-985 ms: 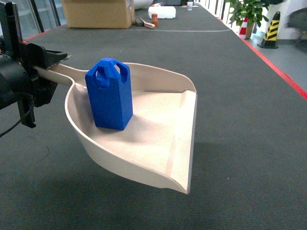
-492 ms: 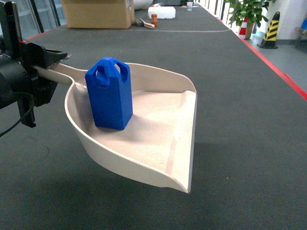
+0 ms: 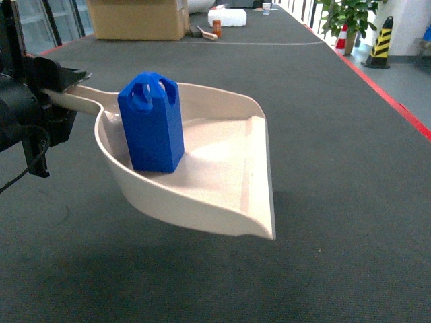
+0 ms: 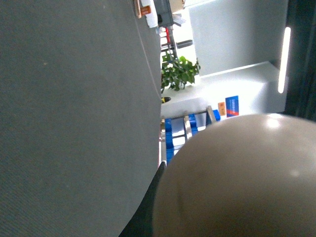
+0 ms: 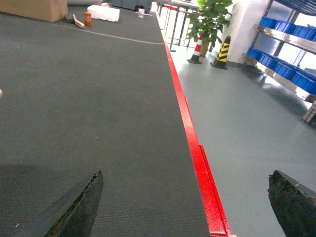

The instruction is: Place part in tray to right shelf

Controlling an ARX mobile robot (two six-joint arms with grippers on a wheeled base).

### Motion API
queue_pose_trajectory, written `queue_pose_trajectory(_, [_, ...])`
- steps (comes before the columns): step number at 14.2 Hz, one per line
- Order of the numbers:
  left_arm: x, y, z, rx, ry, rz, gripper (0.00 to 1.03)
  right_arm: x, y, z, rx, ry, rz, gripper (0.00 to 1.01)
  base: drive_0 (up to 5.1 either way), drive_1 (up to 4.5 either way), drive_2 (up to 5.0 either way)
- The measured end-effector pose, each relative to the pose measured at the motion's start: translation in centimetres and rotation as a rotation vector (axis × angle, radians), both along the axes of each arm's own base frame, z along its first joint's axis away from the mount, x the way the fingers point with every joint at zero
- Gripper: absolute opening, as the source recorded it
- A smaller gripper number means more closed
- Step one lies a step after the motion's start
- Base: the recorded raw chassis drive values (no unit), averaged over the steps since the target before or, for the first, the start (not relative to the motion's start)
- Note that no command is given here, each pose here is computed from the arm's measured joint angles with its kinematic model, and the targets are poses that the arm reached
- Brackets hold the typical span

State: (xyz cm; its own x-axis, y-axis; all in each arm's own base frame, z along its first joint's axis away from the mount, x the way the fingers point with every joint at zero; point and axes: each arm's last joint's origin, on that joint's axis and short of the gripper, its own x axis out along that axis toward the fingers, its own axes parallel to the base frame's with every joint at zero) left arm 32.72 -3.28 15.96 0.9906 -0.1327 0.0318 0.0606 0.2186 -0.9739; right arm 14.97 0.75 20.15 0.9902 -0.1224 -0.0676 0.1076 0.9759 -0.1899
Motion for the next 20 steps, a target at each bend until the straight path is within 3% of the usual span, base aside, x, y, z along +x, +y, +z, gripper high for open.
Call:
queue_pose_trajectory(4, [0.1, -1.3, 0.0, -0.098, -0.035, -0.061, 0.13, 0.0, 0.0, 0.0, 0.000, 0.000, 0.000, 0.98, 0.0, 0.00, 0.0])
queue_pose_trajectory(8, [-0.1, -2.8, 0.0, -0.097, -0.032, -0.141, 0.13, 0.0, 0.0, 0.0, 0.000, 0.000, 0.000, 0.98, 0.0, 0.00, 0.0])
queue_pose_trajectory(11, [-0.1, -2.6, 0.0, -0.097, -0.033, -0.132, 0.13, 0.0, 0.0, 0.0, 0.000, 0.000, 0.000, 0.98, 0.0, 0.00, 0.0])
queue_pose_trajectory(20, [-0.1, -2.5, 0.2, -0.097, -0.040, -0.131, 0.13, 0.0, 0.0, 0.0, 0.000, -0.002, 0.000, 0.98, 4.8, -3.31, -1.6])
